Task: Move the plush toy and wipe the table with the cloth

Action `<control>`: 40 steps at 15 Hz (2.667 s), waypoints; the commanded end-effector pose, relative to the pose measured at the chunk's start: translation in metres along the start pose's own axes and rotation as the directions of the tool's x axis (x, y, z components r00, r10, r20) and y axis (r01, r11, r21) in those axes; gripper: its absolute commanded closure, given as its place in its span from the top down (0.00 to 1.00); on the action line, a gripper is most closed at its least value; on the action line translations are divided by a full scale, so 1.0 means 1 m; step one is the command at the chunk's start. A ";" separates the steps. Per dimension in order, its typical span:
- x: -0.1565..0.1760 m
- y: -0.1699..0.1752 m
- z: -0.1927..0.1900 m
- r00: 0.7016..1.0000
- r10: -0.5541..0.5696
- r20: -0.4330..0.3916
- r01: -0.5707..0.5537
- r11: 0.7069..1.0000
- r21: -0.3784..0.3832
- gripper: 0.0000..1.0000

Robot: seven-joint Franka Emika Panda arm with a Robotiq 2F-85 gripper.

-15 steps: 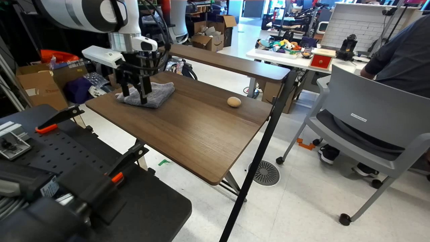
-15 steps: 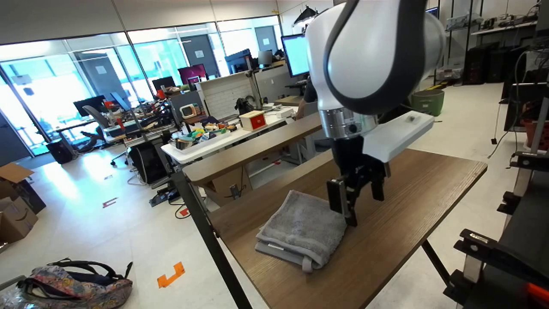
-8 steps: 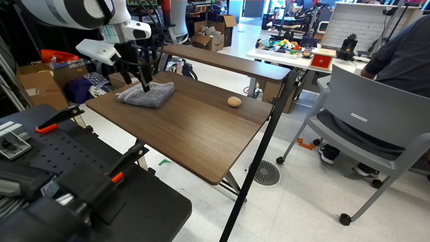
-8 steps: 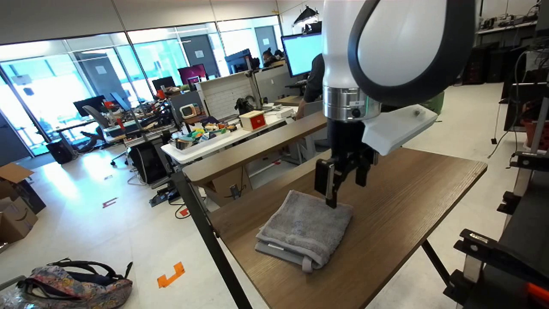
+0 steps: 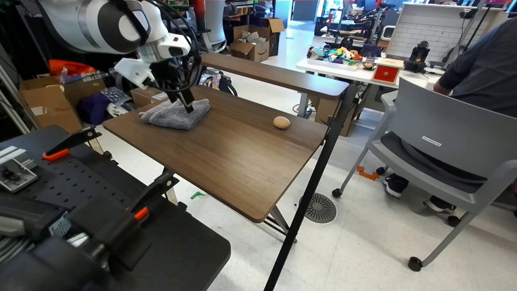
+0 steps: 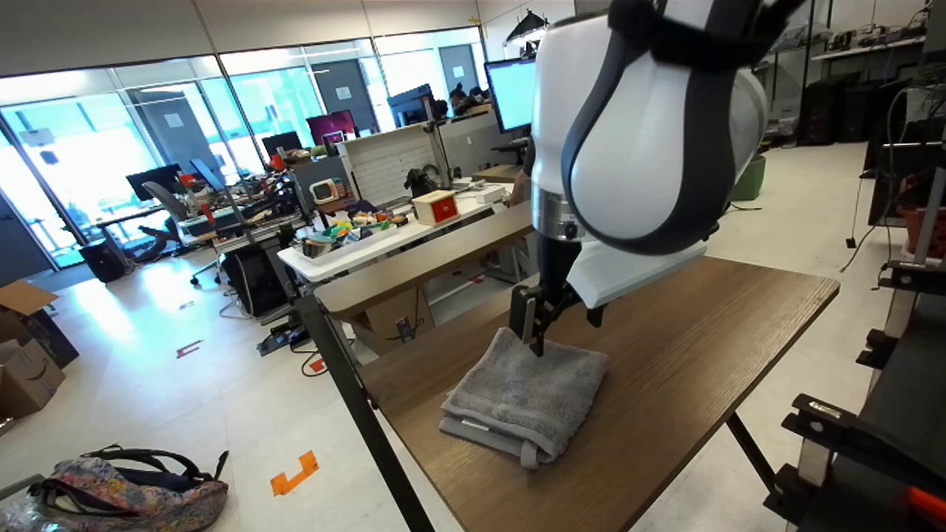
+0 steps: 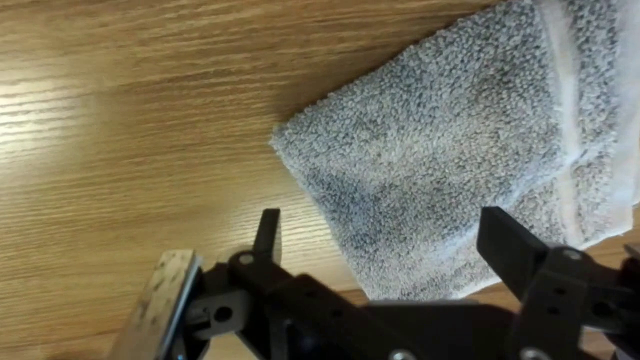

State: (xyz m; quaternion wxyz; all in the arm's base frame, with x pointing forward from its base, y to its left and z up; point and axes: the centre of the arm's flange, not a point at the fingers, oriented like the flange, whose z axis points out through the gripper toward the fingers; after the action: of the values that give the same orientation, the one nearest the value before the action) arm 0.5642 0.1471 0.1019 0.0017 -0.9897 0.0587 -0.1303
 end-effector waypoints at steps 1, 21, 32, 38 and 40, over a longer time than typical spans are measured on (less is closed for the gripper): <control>0.001 -0.025 0.042 0.998 0.054 0.013 -0.053 0.998 -0.029 1.00; -0.026 0.132 0.081 0.980 0.194 0.052 -0.170 0.938 -0.304 1.00; -0.012 0.140 0.041 0.980 0.198 0.006 -0.188 0.942 -0.278 1.00; 0.011 0.150 -0.011 0.964 0.247 -0.095 -0.262 0.940 -0.218 1.00; 0.020 0.146 -0.012 0.957 0.270 -0.102 -0.285 0.940 -0.190 1.00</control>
State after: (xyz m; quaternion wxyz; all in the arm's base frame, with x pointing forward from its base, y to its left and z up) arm 0.5638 -0.0038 0.0992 -0.1049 -0.9645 0.1953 -0.1434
